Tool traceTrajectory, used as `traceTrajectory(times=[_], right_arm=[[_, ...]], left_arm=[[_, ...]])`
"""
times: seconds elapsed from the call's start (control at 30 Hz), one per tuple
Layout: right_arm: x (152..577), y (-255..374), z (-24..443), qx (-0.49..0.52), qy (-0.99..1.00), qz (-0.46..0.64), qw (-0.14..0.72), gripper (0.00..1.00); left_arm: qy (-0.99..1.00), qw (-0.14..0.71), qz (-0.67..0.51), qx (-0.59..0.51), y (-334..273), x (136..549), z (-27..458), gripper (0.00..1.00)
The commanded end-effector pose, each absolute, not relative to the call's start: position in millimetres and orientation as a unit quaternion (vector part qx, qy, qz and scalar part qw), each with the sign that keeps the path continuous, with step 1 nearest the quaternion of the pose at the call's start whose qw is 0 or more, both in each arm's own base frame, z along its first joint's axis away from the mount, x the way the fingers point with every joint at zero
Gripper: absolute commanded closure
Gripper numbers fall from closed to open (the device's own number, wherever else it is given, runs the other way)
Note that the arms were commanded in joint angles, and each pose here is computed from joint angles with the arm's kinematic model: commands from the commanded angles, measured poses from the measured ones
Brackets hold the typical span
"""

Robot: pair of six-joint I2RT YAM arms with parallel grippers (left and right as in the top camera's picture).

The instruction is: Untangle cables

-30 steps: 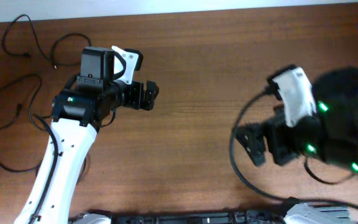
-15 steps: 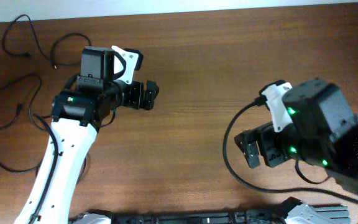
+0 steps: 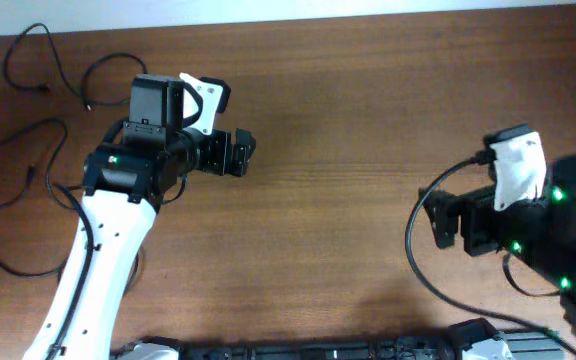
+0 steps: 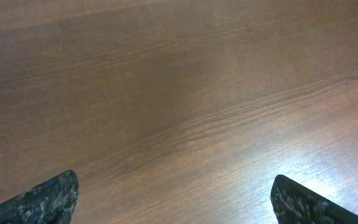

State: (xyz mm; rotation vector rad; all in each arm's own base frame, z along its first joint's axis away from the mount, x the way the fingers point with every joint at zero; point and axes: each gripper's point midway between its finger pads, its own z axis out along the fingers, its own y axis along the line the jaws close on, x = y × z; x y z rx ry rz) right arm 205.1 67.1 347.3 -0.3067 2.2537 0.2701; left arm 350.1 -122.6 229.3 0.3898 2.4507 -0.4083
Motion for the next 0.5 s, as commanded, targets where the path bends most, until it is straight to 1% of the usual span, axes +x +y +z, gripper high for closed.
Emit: traceTrajectory(times=[0.0,0.17,0.33,0.47], right_arm=[[206,71,338,-0.164,0.855,0.115,0.479,0.02],[217,59,300,-0.151,0.808,0.088,0.562,0.02],[232,60,266,-0.156,0.742,0.081,0.647,0.02],[231,60,247,-0.158,0.703,0.074,0.69,0.02]], left_arm=[[0.923,0.319,-0.154,0.153,-123,351,238,0.01],[0.923,0.319,-0.154,0.153,-123,351,238,0.01],[0.923,0.319,-0.154,0.153,-123,351,238,0.01],[0.923,0.319,-0.154,0.153,-123,351,238,0.01]])
